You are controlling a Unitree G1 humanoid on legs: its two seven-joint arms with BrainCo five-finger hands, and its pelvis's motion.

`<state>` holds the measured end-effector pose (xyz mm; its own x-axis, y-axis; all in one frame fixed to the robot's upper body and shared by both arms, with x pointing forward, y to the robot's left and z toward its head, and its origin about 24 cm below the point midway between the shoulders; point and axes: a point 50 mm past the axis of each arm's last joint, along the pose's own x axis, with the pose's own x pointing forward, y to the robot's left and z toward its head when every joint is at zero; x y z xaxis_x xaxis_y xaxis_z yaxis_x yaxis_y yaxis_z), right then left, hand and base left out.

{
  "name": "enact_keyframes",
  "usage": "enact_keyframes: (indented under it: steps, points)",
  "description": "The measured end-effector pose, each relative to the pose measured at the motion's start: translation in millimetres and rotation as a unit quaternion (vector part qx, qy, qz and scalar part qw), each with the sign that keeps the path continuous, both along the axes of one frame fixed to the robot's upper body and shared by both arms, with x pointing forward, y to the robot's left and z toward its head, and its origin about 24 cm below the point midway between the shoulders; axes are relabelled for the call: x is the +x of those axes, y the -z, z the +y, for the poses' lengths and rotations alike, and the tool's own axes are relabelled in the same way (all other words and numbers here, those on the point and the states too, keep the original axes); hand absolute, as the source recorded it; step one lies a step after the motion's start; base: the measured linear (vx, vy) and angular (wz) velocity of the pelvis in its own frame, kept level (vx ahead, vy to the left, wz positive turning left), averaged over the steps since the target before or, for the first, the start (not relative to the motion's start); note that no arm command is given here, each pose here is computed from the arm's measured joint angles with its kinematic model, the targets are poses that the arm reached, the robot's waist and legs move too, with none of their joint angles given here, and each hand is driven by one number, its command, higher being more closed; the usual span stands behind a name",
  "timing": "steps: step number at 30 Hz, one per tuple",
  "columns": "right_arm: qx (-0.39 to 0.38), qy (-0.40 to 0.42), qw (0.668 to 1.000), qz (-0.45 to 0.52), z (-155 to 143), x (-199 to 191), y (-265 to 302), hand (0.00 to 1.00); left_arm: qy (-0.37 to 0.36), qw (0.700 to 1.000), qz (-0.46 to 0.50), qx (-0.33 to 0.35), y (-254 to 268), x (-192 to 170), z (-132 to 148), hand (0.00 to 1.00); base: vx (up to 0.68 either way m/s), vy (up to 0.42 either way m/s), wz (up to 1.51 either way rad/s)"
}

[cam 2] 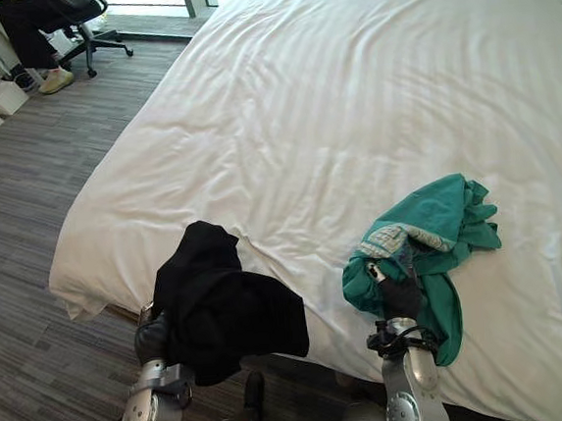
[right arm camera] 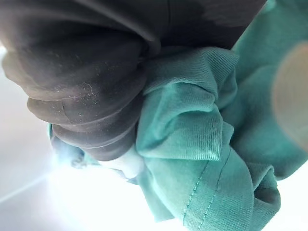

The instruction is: Tidy the bed and pick cloth on bed and put in laundry

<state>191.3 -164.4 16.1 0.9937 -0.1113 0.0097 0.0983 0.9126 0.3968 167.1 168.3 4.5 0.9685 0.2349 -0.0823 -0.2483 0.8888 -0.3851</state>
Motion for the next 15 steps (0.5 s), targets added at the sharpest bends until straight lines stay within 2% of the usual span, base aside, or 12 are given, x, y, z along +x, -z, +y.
enact_keyframes:
  steps: [3,7,15]
  points:
    - [-0.049,-0.007,0.998,0.042,6,-5,15,1.00,-0.013,1.000,-0.007,0.002,-4,1,2,1.00,-0.02,0.003,1.36]
    - [-0.114,0.007,0.989,0.097,-4,-13,33,1.00,-0.025,1.000,0.013,-0.002,4,0,1,1.00,0.06,0.016,1.53]
    - [-0.134,0.087,0.973,0.165,-36,-23,56,1.00,0.009,0.997,0.079,-0.013,34,-8,-12,1.00,0.13,0.077,1.05]
